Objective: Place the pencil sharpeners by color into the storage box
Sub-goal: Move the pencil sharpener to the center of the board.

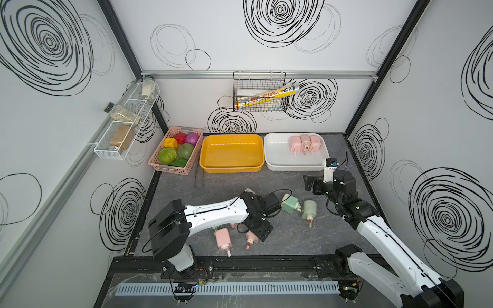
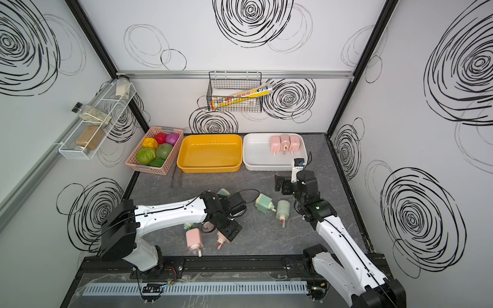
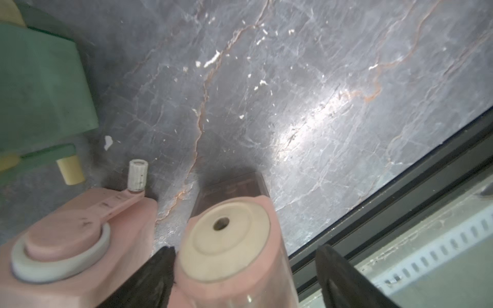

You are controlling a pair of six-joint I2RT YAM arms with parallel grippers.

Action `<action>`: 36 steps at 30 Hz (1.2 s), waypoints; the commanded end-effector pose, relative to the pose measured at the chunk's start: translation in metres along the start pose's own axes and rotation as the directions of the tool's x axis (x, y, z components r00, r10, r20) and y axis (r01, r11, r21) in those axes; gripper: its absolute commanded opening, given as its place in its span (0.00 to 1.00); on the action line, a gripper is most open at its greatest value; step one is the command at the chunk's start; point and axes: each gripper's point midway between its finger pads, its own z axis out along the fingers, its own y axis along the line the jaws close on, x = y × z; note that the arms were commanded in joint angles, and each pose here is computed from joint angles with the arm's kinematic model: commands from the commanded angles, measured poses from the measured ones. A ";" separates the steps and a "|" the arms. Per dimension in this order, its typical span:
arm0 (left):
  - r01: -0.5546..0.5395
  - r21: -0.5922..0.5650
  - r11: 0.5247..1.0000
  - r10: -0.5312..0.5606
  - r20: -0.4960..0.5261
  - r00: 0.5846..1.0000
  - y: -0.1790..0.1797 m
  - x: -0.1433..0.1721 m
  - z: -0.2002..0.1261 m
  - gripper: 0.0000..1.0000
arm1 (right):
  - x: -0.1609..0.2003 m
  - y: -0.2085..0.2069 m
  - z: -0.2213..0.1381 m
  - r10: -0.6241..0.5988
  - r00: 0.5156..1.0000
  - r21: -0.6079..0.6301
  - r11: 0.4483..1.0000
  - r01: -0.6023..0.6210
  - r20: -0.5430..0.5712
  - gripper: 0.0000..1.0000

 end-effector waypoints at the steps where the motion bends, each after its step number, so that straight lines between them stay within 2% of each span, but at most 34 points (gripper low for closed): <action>1: -0.002 -0.008 1.000 0.002 0.002 1.000 0.000 -0.004 0.004 0.82 | -0.002 -0.001 -0.002 -0.003 1.000 0.009 1.000 0.003 0.008 1.00; 6: 0.017 -0.008 1.000 -0.017 0.025 1.000 0.000 -0.014 0.006 0.70 | -0.003 -0.001 -0.003 -0.007 1.000 0.006 1.000 0.006 0.008 1.00; 9: 0.043 -0.002 0.999 -0.043 0.046 0.998 0.002 -0.023 0.006 0.68 | -0.002 0.000 -0.003 -0.006 1.000 0.003 1.000 0.006 0.006 1.00; 15: 0.145 0.105 0.984 -0.157 0.121 0.980 -0.006 -0.060 0.004 0.58 | 0.001 0.002 0.000 -0.006 1.000 -0.014 1.000 0.006 -0.002 1.00; 24: 0.221 0.032 0.975 -0.223 0.180 0.958 0.007 -0.101 0.009 0.55 | 0.007 0.005 0.004 -0.011 1.000 -0.030 0.999 0.010 -0.024 1.00; 30: 0.237 0.003 0.971 -0.234 0.170 0.957 0.010 -0.111 0.018 0.58 | 0.010 0.011 0.004 -0.015 0.999 -0.069 0.998 0.012 -0.037 1.00; 36: 0.226 0.045 0.973 -0.231 0.206 0.951 0.008 -0.116 0.001 0.76 | 0.017 0.023 0.003 -0.006 0.997 -0.134 0.991 -0.004 -0.076 1.00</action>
